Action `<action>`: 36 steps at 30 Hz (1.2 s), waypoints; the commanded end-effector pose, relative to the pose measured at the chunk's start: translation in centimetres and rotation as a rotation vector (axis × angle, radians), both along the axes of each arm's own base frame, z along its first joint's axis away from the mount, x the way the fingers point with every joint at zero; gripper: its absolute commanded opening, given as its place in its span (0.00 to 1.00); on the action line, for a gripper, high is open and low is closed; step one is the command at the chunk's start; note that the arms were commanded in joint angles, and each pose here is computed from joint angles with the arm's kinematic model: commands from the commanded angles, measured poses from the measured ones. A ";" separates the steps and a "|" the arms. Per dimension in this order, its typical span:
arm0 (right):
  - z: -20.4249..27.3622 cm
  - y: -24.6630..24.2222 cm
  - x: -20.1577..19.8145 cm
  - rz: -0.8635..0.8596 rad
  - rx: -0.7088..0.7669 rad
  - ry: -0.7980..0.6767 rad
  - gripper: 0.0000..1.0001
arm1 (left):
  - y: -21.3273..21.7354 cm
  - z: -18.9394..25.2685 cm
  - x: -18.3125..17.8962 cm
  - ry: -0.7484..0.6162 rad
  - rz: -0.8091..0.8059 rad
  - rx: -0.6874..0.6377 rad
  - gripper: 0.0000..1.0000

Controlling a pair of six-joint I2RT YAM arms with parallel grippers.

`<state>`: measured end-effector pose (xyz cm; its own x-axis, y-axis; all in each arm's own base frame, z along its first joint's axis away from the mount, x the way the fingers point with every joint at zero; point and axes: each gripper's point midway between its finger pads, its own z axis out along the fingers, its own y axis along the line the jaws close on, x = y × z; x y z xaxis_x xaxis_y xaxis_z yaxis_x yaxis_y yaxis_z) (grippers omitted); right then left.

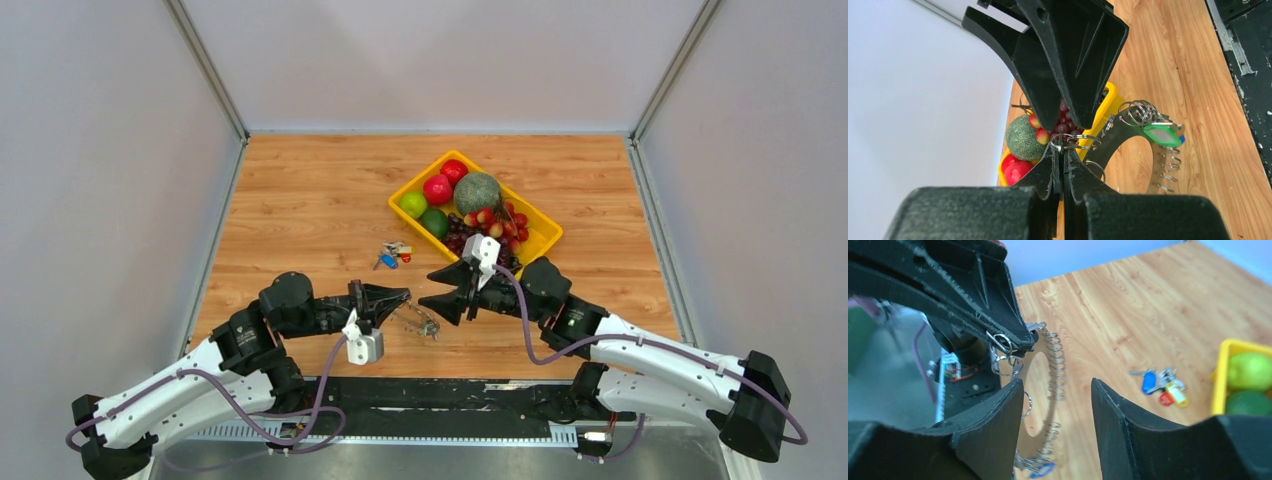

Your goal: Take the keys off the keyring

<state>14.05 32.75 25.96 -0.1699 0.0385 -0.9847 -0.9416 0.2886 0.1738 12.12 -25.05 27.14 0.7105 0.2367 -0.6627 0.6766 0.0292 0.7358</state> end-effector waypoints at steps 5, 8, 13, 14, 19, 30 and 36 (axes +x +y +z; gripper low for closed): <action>2.7 -0.6 -0.7 0.081 0.029 -0.446 0.51 | -0.4 2.4 -0.9 -0.057 -0.060 -0.073 0.00; 3.6 -0.6 -1.2 0.098 0.066 -0.499 0.47 | -0.5 2.4 -1.0 -0.057 -0.063 -0.073 0.00; 4.0 0.1 -2.2 0.172 0.080 -0.513 0.39 | -0.5 2.3 -1.0 -0.058 -0.062 -0.071 0.00; 4.0 0.2 -2.3 0.183 0.082 -0.509 0.39 | -0.5 2.3 -1.0 -0.057 -0.062 -0.071 0.00; 4.1 0.8 -2.9 0.221 0.100 -0.478 0.38 | -0.5 2.2 -0.9 -0.060 -0.060 -0.069 0.00; 4.2 1.6 -3.0 0.216 0.140 -0.438 0.34 | -0.5 2.0 -0.7 -0.066 -0.055 -0.059 0.00; 4.1 1.9 -2.6 0.204 0.138 -0.438 0.34 | 0.0 0.9 -0.8 -0.218 -0.097 0.050 0.00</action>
